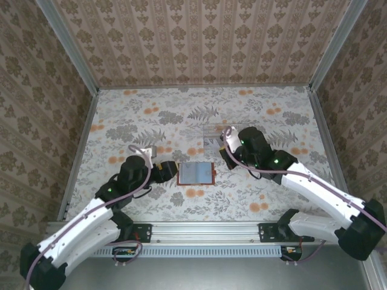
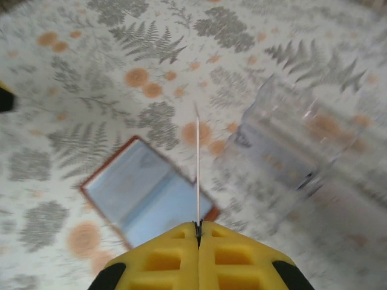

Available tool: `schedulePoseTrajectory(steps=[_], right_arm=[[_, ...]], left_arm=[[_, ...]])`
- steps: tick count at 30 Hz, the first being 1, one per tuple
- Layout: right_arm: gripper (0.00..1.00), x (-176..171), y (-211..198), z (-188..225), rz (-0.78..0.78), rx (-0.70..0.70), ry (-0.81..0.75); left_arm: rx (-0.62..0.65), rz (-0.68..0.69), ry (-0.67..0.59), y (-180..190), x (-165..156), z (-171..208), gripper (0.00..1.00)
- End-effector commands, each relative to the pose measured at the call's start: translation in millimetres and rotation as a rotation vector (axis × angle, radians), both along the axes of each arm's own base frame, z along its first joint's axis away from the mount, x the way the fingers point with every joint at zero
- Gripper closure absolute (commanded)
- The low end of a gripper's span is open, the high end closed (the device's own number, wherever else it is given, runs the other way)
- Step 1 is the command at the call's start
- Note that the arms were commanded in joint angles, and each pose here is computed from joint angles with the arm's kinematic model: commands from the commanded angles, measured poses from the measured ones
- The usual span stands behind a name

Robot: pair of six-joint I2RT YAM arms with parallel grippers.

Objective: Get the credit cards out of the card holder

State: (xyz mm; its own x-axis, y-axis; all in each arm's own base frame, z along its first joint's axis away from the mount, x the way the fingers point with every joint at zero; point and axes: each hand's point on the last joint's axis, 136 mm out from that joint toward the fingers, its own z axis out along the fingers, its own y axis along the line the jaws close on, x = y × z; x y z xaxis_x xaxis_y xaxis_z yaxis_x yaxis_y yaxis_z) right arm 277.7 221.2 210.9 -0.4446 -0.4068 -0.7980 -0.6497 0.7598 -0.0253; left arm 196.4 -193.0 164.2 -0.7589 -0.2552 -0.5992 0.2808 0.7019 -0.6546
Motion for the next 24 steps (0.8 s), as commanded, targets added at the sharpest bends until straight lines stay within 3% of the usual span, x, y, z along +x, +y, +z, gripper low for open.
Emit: schedulePoseTrajectory(steps=[1, 5, 13, 24], right_arm=[[0.98, 22.1, -10.8, -9.1, 0.121, -0.349, -0.117], [1.0, 38.5, -2.0, -24.8, 0.27, -0.549, -0.146], [1.0, 58.4, 6.6, -62.1, 0.458, -0.752, -0.206], [1.0, 87.5, 4.3, -81.8, 0.477, -0.833, -0.209]], left_arm=[[0.041, 0.056, 0.049, 21.4, -10.9, -23.9, 0.24], [0.019, 0.074, 0.04, 31.4, -19.3, -25.3, 0.23], [0.018, 0.088, 0.034, 43.0, -28.9, -28.5, 0.23], [0.022, 0.094, 0.05, 44.8, -29.7, -37.1, 0.23]])
